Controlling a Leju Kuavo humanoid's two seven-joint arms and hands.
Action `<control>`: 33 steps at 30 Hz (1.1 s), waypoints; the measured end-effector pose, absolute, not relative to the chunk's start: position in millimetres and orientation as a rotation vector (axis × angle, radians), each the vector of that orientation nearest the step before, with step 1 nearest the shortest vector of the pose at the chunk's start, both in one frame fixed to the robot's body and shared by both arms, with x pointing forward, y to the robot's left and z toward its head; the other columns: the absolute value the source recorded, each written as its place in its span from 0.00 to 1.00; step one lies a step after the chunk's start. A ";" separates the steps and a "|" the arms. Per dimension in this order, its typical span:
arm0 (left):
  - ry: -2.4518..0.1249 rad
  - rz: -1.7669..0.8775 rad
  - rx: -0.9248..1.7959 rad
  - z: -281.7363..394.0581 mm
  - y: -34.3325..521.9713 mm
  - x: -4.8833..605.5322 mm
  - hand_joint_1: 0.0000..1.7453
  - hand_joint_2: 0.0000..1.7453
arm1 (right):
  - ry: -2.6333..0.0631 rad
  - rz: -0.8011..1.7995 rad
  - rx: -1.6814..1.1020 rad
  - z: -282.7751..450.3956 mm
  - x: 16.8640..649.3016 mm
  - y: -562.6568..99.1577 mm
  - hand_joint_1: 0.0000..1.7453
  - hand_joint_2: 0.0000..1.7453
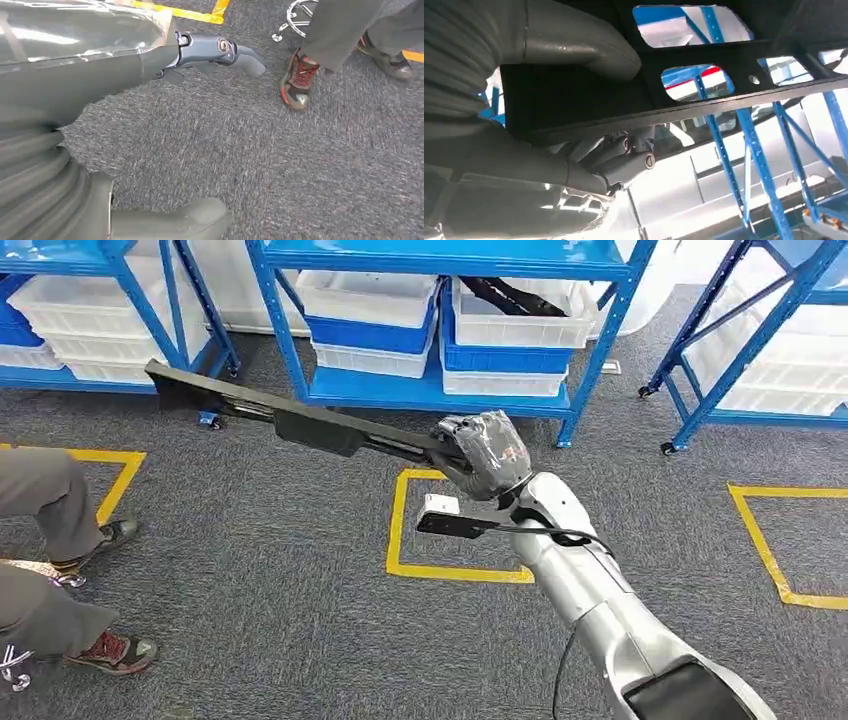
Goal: Take the parts from the cabinet and place them on the table.
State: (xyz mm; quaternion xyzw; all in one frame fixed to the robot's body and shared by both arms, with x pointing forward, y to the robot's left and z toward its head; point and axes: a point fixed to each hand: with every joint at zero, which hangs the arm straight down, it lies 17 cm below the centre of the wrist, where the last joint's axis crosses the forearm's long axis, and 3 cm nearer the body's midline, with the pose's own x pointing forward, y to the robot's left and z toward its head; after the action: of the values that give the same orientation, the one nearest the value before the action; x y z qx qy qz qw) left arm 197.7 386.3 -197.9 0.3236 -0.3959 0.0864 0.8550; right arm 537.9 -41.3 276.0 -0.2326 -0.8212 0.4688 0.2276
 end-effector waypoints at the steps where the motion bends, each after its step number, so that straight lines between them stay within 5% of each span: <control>1: -0.832 0.182 0.685 -197.6 388.3 197.4 0.00 1.00 | -2.267 1.289 -0.638 277.8 537.3 -39.0 1.00 1.00; 33: -0.816 0.188 0.694 -199.9 388.3 189.3 0.00 1.00 | -2.266 1.272 -0.642 281.5 539.8 -40.5 1.00 1.00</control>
State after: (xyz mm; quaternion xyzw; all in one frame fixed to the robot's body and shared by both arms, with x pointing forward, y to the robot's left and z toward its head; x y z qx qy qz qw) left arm 189.3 388.3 -199.9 0.3300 -0.3880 0.0892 0.8559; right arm 539.8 -40.5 281.5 -0.2335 -0.8238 0.4624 0.2302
